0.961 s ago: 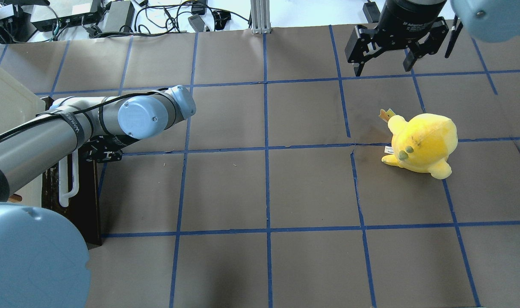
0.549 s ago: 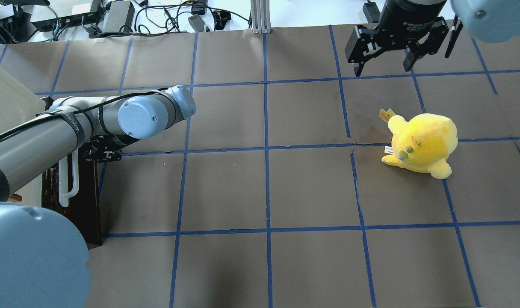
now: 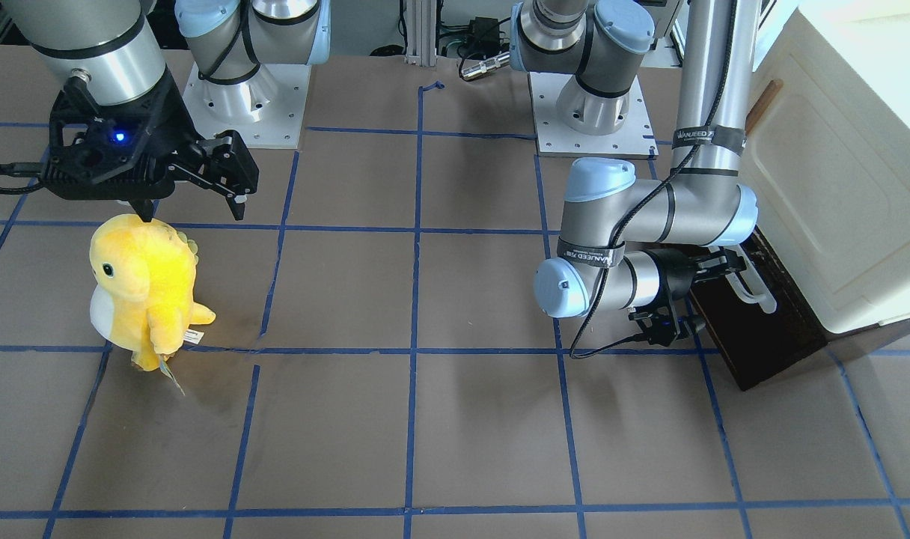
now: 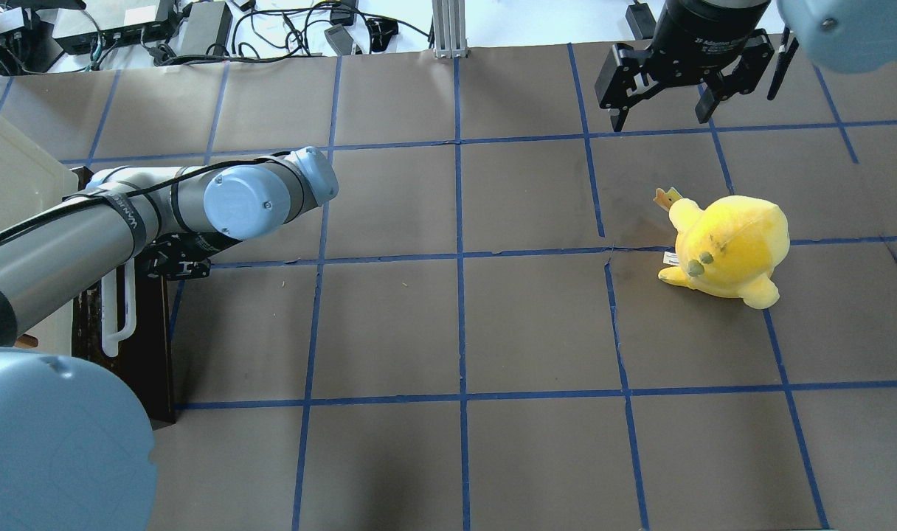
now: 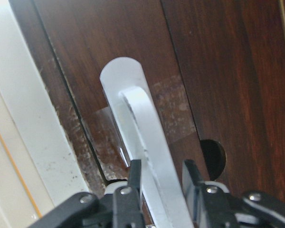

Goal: Pull drawer sideways
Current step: 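Close the left gripper on the white handle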

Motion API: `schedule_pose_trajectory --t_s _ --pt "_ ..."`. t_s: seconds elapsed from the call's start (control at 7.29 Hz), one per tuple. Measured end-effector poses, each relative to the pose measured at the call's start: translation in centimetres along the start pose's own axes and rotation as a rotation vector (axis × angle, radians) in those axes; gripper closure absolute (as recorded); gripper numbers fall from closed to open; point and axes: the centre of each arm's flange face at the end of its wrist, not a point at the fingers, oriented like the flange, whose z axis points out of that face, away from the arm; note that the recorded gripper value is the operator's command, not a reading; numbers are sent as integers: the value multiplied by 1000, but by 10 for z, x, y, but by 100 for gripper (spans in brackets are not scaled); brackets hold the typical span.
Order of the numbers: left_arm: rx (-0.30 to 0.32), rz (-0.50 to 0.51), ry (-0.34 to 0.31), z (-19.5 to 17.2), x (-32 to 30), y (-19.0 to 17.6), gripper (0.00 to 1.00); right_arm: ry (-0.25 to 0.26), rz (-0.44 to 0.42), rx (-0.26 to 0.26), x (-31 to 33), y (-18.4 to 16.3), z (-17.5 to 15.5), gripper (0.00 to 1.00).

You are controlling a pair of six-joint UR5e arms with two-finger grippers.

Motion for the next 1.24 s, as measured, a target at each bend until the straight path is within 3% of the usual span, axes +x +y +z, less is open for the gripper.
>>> schedule_pose_trajectory --t_s 1.24 --pt "5 0 0 -3 1 -1 66 0 0 0 0 0 0 0"
